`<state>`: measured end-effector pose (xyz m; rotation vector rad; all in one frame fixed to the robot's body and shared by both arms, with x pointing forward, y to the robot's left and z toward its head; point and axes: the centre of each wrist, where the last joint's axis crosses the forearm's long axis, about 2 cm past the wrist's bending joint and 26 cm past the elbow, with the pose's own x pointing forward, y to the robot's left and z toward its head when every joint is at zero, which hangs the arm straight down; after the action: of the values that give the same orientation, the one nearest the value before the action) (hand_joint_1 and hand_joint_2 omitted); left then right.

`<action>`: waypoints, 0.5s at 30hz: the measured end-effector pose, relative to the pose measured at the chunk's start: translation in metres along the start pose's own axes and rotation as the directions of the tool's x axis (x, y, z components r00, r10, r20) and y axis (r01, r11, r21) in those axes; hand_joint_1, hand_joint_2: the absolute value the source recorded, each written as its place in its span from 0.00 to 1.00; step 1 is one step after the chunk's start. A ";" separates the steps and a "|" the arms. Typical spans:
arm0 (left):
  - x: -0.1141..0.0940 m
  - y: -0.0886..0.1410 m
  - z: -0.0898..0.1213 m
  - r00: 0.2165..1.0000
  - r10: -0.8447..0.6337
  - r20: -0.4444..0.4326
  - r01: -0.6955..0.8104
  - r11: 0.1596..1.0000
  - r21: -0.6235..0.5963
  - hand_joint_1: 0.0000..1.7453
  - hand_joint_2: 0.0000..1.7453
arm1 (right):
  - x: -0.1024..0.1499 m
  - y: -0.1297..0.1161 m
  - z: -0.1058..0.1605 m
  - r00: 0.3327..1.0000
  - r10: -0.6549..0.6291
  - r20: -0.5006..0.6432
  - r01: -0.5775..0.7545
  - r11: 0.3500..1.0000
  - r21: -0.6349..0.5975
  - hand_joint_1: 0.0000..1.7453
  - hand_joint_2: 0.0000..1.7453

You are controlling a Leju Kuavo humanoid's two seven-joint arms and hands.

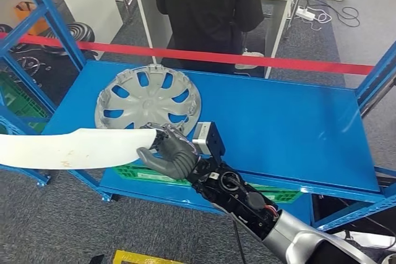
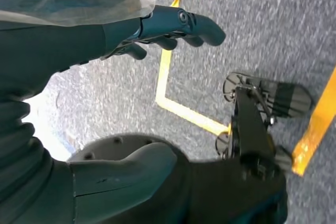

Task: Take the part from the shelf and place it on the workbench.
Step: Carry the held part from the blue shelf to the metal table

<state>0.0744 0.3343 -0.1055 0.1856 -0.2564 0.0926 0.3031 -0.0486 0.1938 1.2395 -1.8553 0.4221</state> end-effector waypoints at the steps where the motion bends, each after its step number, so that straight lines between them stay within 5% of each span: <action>1: 0.001 0.000 0.000 1.000 0.000 0.002 0.000 1.000 0.000 0.00 1.00 | 0.000 0.000 0.000 1.000 0.000 0.001 0.000 1.000 0.000 1.00 1.00; 15: 0.009 0.003 -0.001 1.000 -0.010 0.017 0.010 1.000 0.004 0.00 1.00 | -0.001 -0.001 0.002 1.000 0.013 0.005 -0.013 1.000 -0.004 1.00 1.00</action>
<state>0.0828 0.3376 -0.1037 0.1920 -0.2723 0.0817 0.3030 -0.0494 0.1918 1.2271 -1.8683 0.4228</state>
